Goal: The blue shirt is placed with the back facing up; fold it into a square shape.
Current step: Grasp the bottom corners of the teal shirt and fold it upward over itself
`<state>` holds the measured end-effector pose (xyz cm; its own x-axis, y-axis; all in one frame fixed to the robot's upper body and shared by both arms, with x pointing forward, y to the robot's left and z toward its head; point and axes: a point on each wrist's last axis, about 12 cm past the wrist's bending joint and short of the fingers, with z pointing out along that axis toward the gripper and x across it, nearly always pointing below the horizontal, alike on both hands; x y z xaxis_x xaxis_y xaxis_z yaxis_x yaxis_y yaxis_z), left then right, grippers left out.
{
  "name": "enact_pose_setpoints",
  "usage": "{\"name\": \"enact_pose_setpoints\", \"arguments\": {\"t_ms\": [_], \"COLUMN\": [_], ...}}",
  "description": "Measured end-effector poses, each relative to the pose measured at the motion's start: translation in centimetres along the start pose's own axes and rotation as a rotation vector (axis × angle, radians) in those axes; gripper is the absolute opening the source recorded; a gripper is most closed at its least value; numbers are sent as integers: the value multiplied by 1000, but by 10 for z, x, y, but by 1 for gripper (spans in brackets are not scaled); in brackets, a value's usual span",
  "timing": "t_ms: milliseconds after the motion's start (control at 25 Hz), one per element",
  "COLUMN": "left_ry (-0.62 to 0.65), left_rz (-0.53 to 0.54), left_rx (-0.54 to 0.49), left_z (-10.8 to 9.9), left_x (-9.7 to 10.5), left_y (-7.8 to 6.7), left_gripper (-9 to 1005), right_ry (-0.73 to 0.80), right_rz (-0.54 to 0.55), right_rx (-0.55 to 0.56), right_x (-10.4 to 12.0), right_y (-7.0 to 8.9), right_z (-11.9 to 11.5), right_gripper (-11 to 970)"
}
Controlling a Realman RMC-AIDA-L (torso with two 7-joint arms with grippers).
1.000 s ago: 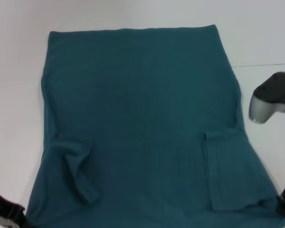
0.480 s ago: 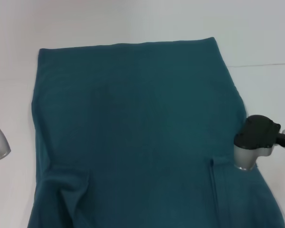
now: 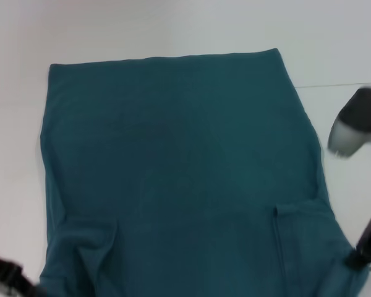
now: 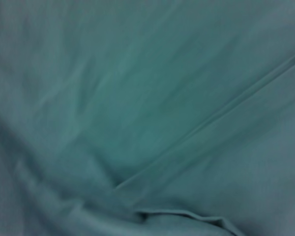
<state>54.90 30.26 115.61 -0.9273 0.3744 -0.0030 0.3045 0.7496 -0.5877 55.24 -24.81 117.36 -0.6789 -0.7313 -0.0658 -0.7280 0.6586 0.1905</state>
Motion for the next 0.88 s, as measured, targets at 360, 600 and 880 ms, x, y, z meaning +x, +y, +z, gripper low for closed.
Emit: {"name": "enact_pose_setpoints", "arguments": {"t_ms": [360, 600, 880], "left_ry": [-318, -497, -588], "left_rz": [63, 77, 89], "left_rx": [-50, -90, -142], "left_z": [-26, -34, -36], "left_x": [-33, -52, -71], "left_y": [6, 10, 10], "left_gripper": [43, 42, 42], "right_ry": [-331, -438, -532], "right_rz": [213, 316, 360], "right_rx": [146, 225, 221], "right_x": [-1, -8, -16], "right_y": [-40, -52, -61], "right_z": [-33, -35, -30], "right_gripper": [23, 23, 23]}}
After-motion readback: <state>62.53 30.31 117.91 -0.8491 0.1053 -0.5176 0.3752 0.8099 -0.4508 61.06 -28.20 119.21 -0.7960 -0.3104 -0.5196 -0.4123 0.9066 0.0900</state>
